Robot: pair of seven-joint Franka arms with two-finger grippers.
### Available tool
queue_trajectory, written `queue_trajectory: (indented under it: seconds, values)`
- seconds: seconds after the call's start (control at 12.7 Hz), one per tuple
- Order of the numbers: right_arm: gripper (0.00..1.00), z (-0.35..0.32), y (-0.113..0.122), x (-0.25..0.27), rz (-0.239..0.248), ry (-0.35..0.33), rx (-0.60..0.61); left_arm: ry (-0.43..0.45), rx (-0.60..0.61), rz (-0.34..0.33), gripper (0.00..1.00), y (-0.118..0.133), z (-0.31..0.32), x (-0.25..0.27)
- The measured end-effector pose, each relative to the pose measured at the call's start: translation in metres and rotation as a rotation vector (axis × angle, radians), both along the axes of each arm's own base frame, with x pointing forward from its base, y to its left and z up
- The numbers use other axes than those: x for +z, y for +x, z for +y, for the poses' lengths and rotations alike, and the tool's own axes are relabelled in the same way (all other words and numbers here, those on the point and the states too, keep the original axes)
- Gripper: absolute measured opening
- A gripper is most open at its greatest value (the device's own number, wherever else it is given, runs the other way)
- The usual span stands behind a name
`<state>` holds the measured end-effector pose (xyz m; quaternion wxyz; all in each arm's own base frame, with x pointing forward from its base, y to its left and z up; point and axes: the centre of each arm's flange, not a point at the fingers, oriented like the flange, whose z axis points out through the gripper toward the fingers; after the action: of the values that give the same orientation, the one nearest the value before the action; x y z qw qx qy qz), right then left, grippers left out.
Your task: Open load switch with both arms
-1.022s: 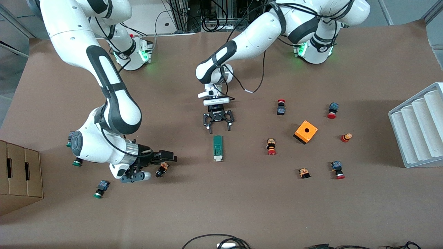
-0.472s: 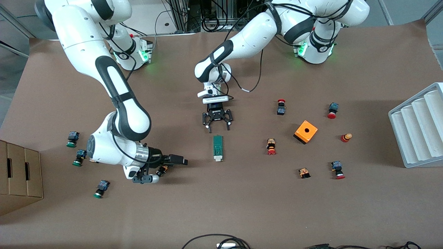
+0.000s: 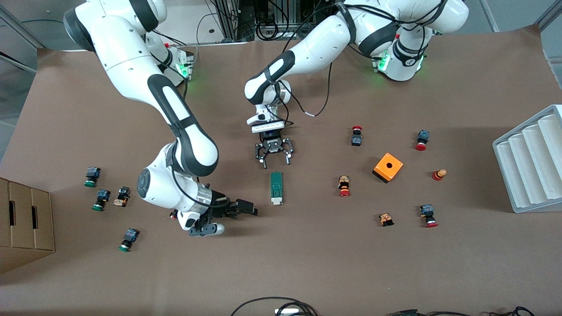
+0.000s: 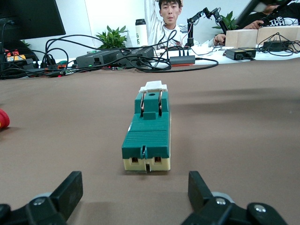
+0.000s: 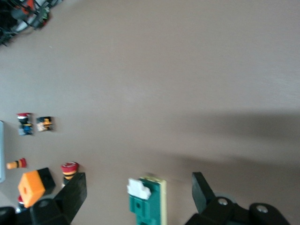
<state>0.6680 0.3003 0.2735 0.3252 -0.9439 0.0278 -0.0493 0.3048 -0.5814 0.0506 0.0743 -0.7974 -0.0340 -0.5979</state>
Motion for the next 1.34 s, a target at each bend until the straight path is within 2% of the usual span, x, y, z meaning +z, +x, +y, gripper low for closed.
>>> queue_trajectory:
  seconds: [0.24, 0.55, 0.63, 0.87, 0.94, 1.02, 1.34]
  values:
    - [0.99, 0.003, 0.006, -0.007, 0.006, 0.021, -0.015, -0.045, 0.014, -0.006, 1.00, 0.000, 0.000, -0.002]
    - [0.93, 0.004, 0.008, -0.013, 0.007, 0.020, -0.015, -0.062, 0.017, -0.010, 1.00, -0.001, 0.000, -0.003]
    - [0.88, 0.005, 0.010, -0.015, 0.010, 0.029, -0.022, -0.063, 0.018, -0.011, 1.00, -0.001, 0.001, -0.003]
    - [0.83, 0.008, 0.014, -0.020, 0.027, 0.079, -0.057, -0.064, 0.018, -0.011, 1.00, -0.001, 0.001, -0.003]
    - [0.74, 0.008, 0.014, -0.024, 0.029, 0.079, -0.056, -0.065, 0.018, -0.011, 1.00, -0.001, 0.001, -0.003]
    - [0.72, 0.007, 0.013, -0.029, 0.034, 0.076, -0.054, -0.065, 0.018, -0.011, 1.00, -0.001, 0.001, -0.003]
    - [0.73, 0.005, 0.010, -0.058, 0.070, 0.079, -0.067, -0.065, 0.018, -0.011, 1.00, -0.001, 0.001, -0.003]
